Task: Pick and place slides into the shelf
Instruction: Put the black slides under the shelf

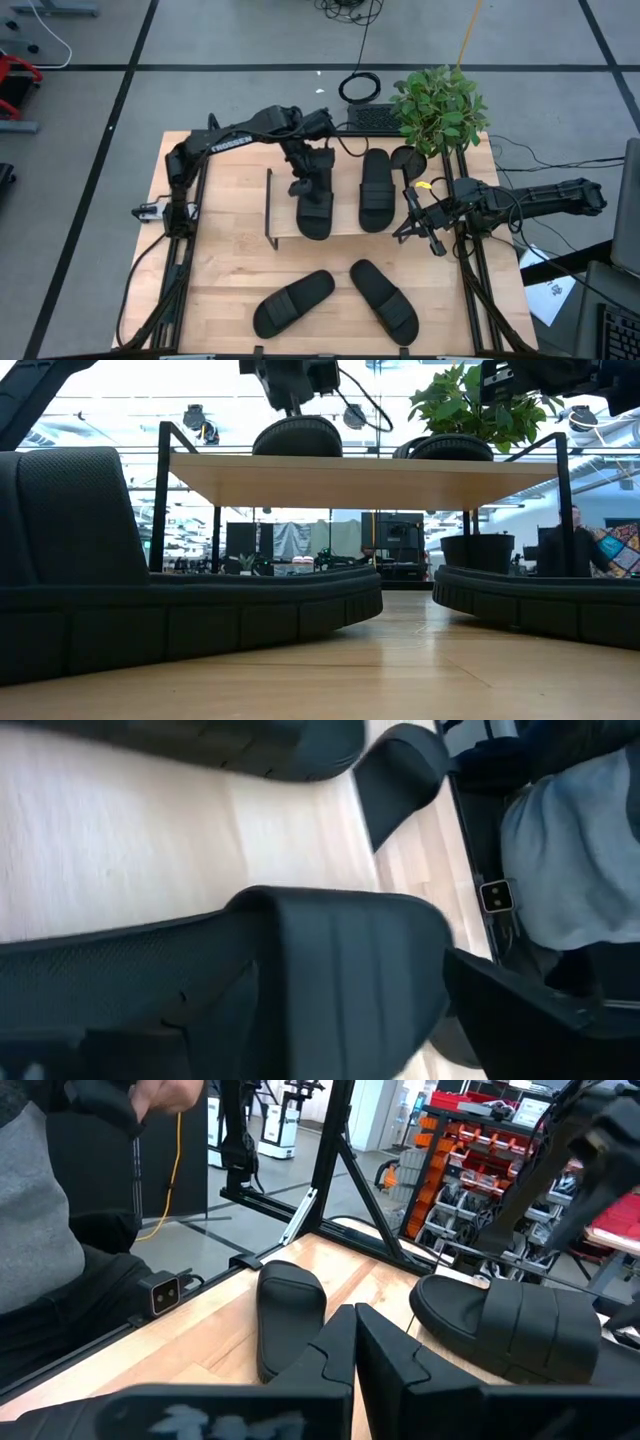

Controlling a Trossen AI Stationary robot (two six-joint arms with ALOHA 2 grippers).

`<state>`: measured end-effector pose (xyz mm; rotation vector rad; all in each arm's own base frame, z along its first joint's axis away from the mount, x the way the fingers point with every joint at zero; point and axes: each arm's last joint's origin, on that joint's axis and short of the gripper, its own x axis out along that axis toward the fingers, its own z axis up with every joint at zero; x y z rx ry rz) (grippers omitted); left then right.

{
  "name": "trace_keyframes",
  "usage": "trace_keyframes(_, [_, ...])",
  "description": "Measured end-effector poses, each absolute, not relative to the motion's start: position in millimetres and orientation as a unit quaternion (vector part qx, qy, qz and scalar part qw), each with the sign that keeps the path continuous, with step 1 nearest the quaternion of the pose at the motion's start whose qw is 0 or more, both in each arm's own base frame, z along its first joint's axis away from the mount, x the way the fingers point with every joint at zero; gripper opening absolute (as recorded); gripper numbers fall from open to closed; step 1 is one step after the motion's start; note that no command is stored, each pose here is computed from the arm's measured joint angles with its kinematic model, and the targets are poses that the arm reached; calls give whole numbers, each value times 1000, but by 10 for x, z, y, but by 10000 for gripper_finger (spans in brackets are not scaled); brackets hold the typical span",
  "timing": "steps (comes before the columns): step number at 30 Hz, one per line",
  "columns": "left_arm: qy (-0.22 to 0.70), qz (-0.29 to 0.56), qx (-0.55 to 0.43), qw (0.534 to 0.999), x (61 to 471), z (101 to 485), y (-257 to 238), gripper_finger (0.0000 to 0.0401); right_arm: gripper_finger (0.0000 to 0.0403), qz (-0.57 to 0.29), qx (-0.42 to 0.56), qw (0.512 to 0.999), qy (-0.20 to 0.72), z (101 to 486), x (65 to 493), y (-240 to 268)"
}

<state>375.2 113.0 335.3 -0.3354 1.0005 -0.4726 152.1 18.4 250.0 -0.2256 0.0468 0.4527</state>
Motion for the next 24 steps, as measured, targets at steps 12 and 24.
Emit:
trace_keyframes(12, [435,-227,3,871,3080,4192,442,178,0,225,-121,966,29,2484,1520,184])
trace_keyframes(24, [278,-152,180,931,2810,4038,-76,11,0,224,-125,966,17,2506,1521,184])
